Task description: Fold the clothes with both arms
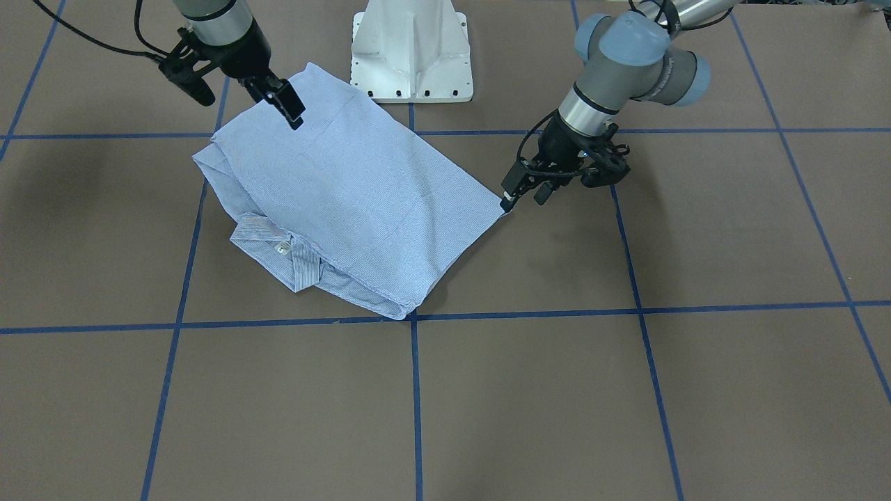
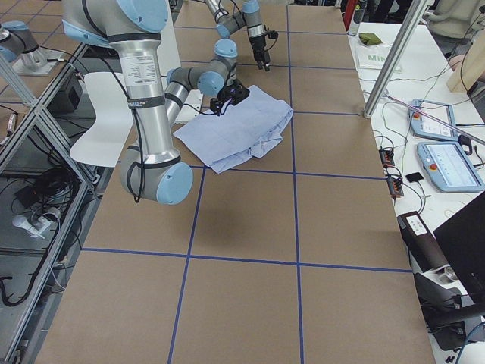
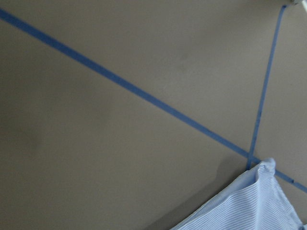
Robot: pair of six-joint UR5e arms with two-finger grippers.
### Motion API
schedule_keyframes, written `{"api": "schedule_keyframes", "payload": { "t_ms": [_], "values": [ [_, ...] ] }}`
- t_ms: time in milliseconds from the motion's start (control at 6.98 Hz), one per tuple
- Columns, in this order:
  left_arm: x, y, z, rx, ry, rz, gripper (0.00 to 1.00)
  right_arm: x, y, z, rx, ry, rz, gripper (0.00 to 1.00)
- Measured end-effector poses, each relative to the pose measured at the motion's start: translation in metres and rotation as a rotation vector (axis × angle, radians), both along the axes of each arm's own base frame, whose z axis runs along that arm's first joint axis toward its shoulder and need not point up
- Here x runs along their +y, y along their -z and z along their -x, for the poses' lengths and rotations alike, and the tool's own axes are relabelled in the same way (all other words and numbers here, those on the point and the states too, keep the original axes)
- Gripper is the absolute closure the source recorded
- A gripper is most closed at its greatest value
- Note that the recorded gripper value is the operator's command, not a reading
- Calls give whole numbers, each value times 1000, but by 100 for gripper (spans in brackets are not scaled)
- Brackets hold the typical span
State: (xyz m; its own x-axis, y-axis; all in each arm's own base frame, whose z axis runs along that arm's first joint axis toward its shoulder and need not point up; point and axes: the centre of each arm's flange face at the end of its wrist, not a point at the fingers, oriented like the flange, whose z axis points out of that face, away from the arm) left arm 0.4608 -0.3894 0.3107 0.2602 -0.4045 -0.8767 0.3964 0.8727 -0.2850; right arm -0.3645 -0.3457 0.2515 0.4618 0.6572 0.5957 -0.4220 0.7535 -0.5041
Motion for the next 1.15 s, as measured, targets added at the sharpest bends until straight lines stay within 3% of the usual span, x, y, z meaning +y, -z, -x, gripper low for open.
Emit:
{"api": "schedule_keyframes", "payload": {
  "t_ms": [143, 430, 1146],
  "values": [
    [12, -3, -14, -23, -2, 12, 29, -29, -7, -8, 20, -5, -47, 0],
    [25, -8, -30, -50, -16, 22, 33, -64, -33, -5, 65, -2, -77, 0],
    [22, -13, -57, -76, -29, 32, 42, -81, -52, 4, 67, -6, -82, 0]
  ]
}}
